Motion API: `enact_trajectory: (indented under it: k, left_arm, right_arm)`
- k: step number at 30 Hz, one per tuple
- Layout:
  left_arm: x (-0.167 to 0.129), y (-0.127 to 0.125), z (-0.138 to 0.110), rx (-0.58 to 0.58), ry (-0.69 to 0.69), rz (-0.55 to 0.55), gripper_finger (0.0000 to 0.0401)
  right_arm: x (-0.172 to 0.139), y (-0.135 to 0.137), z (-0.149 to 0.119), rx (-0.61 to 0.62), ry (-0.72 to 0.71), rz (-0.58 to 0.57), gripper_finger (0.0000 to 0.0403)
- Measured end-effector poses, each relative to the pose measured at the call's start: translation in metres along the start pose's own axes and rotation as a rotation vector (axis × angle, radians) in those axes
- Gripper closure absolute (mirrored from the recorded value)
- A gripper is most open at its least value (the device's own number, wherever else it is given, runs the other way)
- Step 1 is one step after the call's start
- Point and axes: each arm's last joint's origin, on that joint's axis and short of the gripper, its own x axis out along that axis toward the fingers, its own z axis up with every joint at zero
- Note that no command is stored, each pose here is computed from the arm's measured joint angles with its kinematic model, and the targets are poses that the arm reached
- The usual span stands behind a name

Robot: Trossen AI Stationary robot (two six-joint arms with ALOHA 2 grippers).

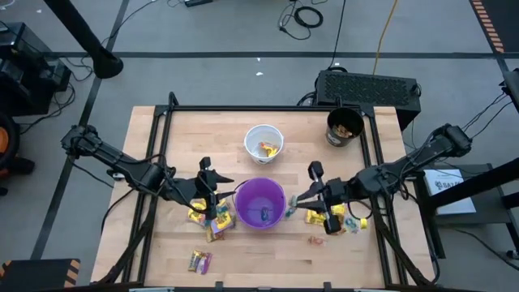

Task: Sort candy by brand, put in halloween buckets
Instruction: Put the green gummy into the violet bucket

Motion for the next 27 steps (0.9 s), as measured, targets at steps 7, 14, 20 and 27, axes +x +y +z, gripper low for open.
enact_trajectory:
  k: [7,14,20,27]
  left_arm:
    - [0.000,0.000,-0.001,0.004,0.003,0.011,0.0228]
    - [-0.001,0.006,-0.011,0.041,0.087,0.113,0.0228]
    - [-0.004,0.011,-0.025,0.006,0.209,0.161,0.0228]
    - [-0.010,0.017,-0.041,-0.077,0.369,0.209,0.0228]
  right_arm:
    - [0.011,-0.025,-0.024,0.090,0.108,-0.428,0.0369]
    - [0.043,-0.038,-0.074,0.151,0.274,-0.346,0.0369]
    - [0.054,-0.052,-0.099,0.204,0.330,-0.407,0.0363]
    - [0.059,-0.053,-0.109,0.221,0.336,-0.412,0.0287]
